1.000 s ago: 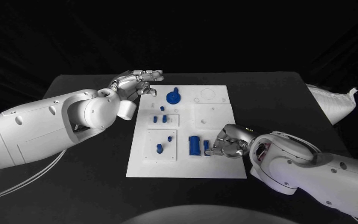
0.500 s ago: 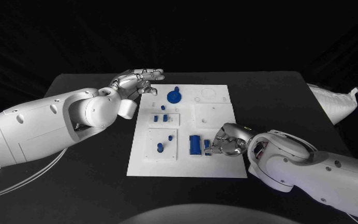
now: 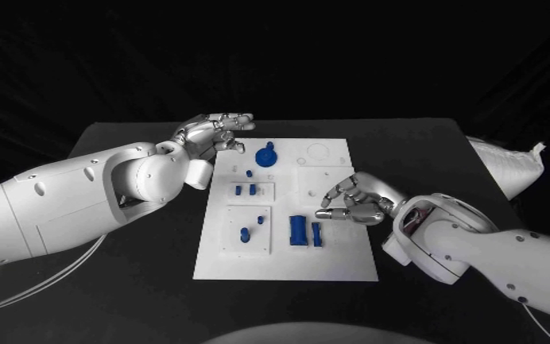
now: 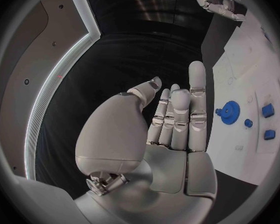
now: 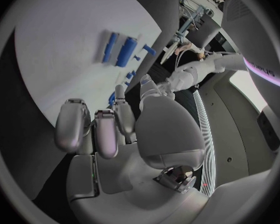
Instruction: Assemble the parts on the task board
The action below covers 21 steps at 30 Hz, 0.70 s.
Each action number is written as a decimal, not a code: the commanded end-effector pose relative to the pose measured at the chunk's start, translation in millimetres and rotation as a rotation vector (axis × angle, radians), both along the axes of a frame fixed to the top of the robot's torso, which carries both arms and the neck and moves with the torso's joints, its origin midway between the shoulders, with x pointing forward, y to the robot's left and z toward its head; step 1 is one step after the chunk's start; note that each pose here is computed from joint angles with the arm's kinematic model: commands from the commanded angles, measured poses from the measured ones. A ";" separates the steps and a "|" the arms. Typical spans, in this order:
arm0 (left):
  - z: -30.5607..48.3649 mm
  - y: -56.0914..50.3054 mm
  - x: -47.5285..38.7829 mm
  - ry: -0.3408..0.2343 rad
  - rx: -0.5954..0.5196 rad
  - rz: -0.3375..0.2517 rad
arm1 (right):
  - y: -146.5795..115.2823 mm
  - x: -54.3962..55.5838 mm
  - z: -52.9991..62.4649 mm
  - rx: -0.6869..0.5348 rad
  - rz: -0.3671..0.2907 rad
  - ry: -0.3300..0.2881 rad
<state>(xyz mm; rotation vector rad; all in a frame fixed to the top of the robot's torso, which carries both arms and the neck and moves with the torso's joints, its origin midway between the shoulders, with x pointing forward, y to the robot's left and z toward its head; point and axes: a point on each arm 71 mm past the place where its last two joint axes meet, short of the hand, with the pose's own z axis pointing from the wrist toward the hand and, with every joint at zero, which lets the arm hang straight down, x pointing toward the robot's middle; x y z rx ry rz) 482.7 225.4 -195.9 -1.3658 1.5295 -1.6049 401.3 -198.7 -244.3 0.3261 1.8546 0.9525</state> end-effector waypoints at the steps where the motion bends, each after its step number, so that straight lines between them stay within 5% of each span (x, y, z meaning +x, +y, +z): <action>1: -4.7 -2.5 0.8 -0.009 -0.026 0.009 | -12.2 20.3 9.8 0.396 -0.114 0.021; 6: -13.9 -0.6 7.7 -0.010 -0.028 0.062 | -26.9 55.6 1.1 0.568 -0.250 0.078; 11: -22.8 3.8 19.5 -0.024 -0.012 0.127 | -31.4 86.1 -7.0 0.679 -0.309 0.097; 16: -31.1 6.9 33.6 -0.046 0.001 0.206 | -33.2 106.4 -13.6 0.725 -0.321 0.084; 21: -37.9 7.8 41.2 -0.061 0.015 0.255 | -32.8 114.9 -16.1 0.731 -0.307 0.068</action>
